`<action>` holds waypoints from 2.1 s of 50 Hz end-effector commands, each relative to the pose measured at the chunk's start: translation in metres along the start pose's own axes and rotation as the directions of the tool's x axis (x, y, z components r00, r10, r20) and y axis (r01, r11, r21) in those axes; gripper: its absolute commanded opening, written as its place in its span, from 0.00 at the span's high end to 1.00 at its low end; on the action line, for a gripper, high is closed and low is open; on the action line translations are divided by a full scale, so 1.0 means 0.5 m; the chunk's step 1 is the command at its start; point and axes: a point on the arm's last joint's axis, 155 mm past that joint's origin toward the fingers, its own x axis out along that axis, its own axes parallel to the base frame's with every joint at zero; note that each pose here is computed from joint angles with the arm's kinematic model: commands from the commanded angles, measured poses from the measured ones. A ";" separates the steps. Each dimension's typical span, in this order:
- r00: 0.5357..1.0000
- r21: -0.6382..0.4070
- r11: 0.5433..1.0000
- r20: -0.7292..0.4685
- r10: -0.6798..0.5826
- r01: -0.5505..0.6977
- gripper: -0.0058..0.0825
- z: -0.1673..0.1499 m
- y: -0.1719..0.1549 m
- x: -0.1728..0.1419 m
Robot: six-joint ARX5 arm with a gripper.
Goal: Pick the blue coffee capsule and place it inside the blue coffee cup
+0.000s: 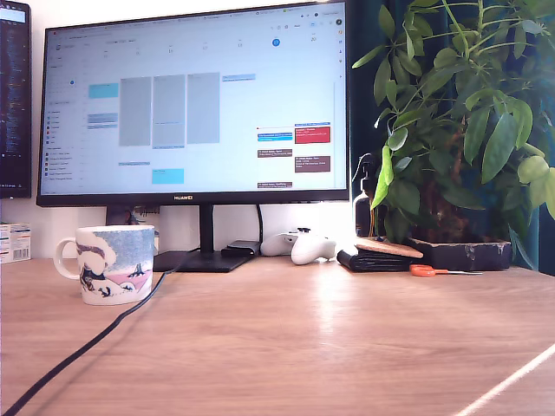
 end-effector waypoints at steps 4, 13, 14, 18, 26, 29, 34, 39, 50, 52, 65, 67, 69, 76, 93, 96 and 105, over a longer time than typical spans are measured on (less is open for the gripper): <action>0.990 -0.073 0.990 -0.068 -0.124 0.119 0.96 -0.053 -0.042 -0.001; 0.989 -0.081 0.989 -0.068 -0.130 0.124 0.96 -0.053 -0.044 -0.002; 0.989 -0.081 0.989 -0.068 -0.129 0.124 0.96 -0.053 -0.044 -0.002; 0.991 -0.088 0.988 -0.037 -0.132 0.129 0.96 -0.037 -0.046 -0.001; 0.988 -0.183 0.972 0.078 -0.135 0.148 0.96 0.028 -0.047 -0.004; 0.986 -0.210 0.967 0.112 -0.124 0.145 0.96 0.056 -0.043 -0.008; 0.989 -0.234 0.969 0.143 -0.048 0.081 0.96 0.095 -0.015 -0.013; 0.992 -0.242 0.970 0.130 0.000 0.031 0.96 0.119 0.002 -0.013; 0.992 -0.272 0.958 -0.110 0.058 -0.086 0.96 0.090 0.024 0.036; 0.986 -0.269 0.958 -0.156 0.055 -0.096 0.94 0.083 0.023 0.050; 0.876 -0.231 0.969 -0.481 -0.039 -0.084 0.11 -0.017 -0.009 0.131; 0.849 -0.224 0.970 -0.527 -0.037 -0.096 0.10 -0.038 -0.007 0.138; 0.822 -0.213 0.972 -0.568 -0.037 -0.103 0.10 -0.057 -0.006 0.145; 0.746 -0.183 0.976 -0.665 -0.036 -0.116 0.10 -0.108 -0.004 0.175; 0.665 -0.118 0.976 -0.746 0.036 -0.186 0.10 -0.153 0.053 0.228; 0.659 -0.114 0.974 -0.751 0.045 -0.197 0.10 -0.157 0.065 0.232; 0.629 -0.129 0.970 -0.777 0.028 -0.204 0.10 -0.190 0.080 0.235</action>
